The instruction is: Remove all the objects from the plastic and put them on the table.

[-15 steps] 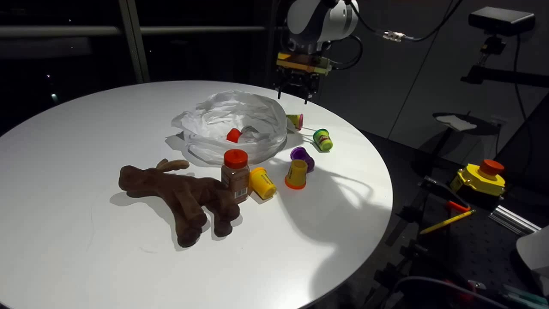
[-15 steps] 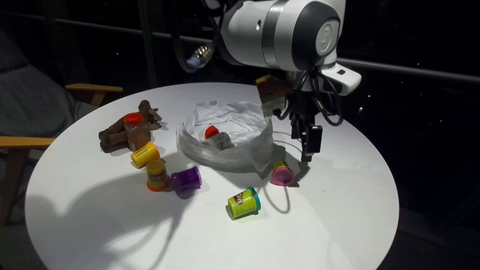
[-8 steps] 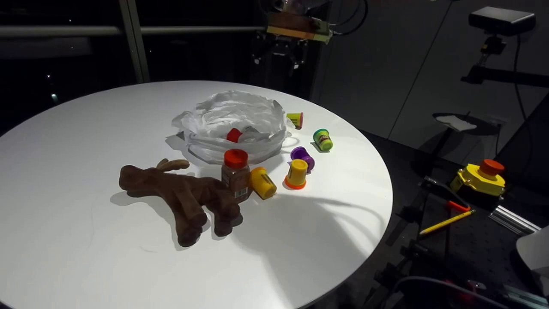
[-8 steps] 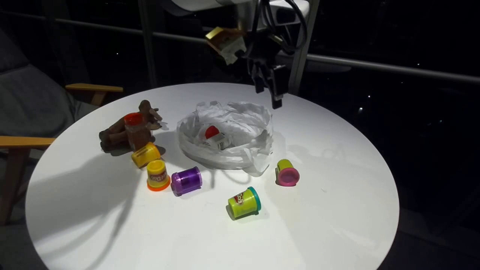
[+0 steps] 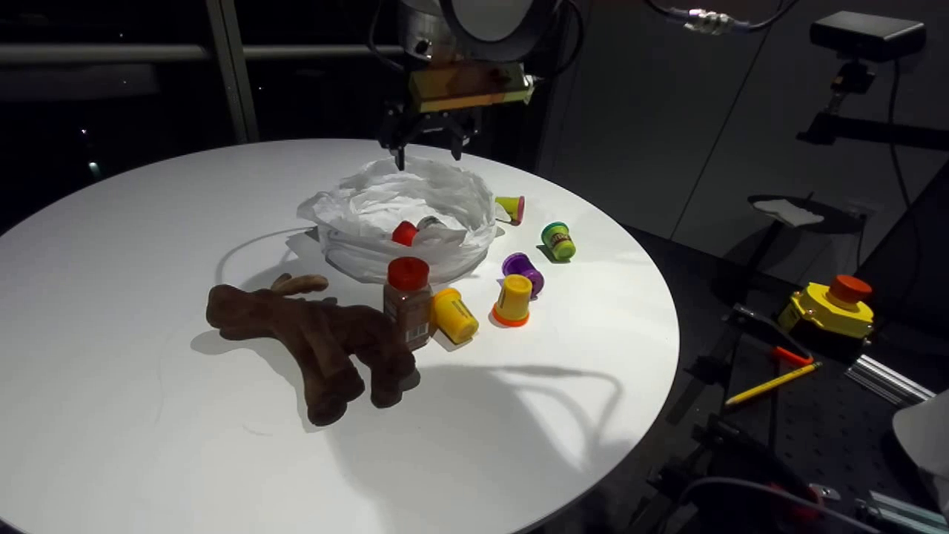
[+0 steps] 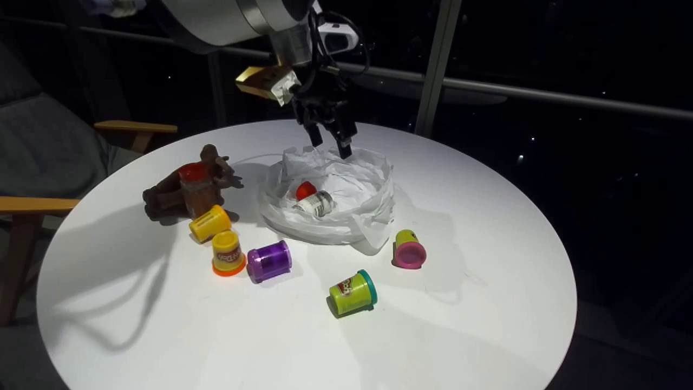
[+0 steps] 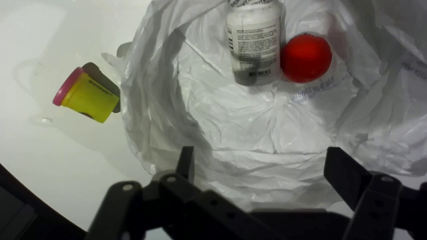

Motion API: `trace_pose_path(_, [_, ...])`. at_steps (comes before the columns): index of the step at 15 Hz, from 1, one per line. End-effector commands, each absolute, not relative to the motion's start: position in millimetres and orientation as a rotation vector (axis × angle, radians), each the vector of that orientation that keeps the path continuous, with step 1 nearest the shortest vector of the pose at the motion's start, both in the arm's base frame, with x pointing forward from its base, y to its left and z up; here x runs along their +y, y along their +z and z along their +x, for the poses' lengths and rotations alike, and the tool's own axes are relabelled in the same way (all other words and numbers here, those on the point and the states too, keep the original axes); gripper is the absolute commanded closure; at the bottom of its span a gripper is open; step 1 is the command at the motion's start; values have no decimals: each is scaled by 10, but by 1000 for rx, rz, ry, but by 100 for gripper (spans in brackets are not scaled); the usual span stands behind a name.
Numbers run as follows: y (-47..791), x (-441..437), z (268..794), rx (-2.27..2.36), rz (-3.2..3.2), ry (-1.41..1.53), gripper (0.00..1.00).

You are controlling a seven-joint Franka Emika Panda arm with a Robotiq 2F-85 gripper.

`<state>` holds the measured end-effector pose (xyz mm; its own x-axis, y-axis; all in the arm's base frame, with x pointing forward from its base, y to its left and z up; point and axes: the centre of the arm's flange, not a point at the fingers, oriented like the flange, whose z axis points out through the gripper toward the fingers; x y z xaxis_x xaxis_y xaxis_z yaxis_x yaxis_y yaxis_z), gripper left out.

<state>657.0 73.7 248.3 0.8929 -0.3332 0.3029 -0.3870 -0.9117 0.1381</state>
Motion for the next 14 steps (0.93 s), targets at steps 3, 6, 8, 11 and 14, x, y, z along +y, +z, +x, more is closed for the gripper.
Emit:
trace_pose_path(3, [1919, 574, 6819, -456, 2862, 311, 0])
trace_pose_path(6, [1751, 493, 6806, -414, 2872, 266, 0])
trace_pose_path(8, [1667, 456, 6795, -383, 2878, 246, 0])
trace_pose_path(11, [1634, 420, 6758, -349, 2892, 230, 0])
trace_pose_path(14, [1676, 384, 6685, -305, 2929, 219, 0])
